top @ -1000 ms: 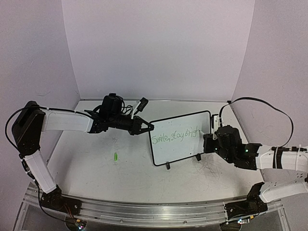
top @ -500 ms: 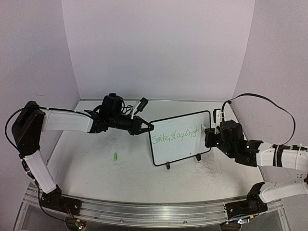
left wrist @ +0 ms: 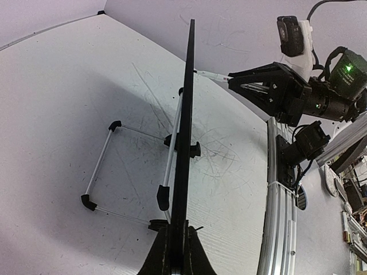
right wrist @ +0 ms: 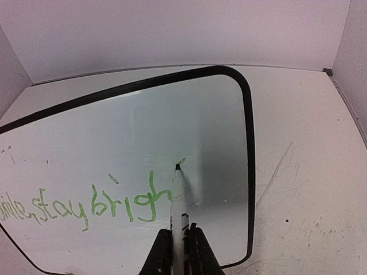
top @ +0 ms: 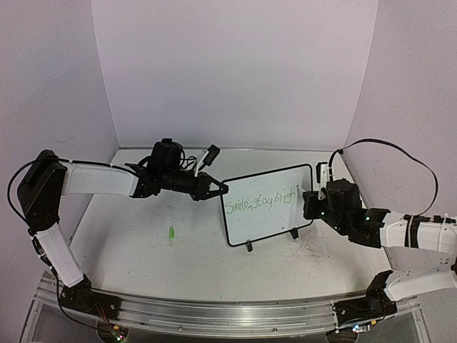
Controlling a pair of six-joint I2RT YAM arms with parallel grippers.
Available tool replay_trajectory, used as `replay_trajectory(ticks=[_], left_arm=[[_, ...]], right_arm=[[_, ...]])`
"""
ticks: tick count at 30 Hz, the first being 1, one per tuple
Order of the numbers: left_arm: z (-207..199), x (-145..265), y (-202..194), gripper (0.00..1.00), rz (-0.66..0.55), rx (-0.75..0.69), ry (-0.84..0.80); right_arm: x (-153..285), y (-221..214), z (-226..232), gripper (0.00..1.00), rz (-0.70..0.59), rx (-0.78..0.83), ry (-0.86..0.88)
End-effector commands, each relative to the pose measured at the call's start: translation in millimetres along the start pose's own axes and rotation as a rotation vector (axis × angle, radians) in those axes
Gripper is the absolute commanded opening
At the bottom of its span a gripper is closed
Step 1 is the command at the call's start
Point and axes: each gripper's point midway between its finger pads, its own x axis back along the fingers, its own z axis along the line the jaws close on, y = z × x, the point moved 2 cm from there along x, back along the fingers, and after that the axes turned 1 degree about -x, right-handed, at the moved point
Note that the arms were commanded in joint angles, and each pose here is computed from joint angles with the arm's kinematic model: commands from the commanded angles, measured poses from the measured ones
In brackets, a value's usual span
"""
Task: Write a sentence on the whiteboard
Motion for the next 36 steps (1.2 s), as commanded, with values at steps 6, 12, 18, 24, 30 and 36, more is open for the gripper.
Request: replay_trajectory(ticks=[6, 12, 18, 24, 30, 36], left_arm=[[-9.9, 3.9, 9.8, 0.00, -0.005, -0.055, 0.002], [-9.8, 3.6, 9.7, 0.00, -0.005, -0.053, 0.001], [-9.9, 3.9, 9.2, 0.00, -0.003, -0.053, 0.002], [-9.9, 4.0, 9.3, 0.00, -0.004, -0.054, 0.003], [-9.9, 3.9, 9.6, 0.00, -0.004, -0.054, 0.002], [-9.7, 3.9, 9.6, 0.00, -0.004, -0.054, 0.004]], right_arm=[[-1.7, -24.3, -2.1, 0.00, 0.069, -0.029, 0.020], [-2.7, -30.5, -7.0, 0.00, 0.086, -0.032, -0.007], [-3.1, -30.5, -9.4, 0.00, 0.088, -0.033, -0.025], [0.9, -20.3, -14.1, 0.00, 0.057, -0.034, -0.056], [11.2, -5.6, -1.0, 0.00, 0.010, -0.011, 0.048], [12.2, 7.5, 2.6, 0.00, -0.033, 0.005, 0.056]])
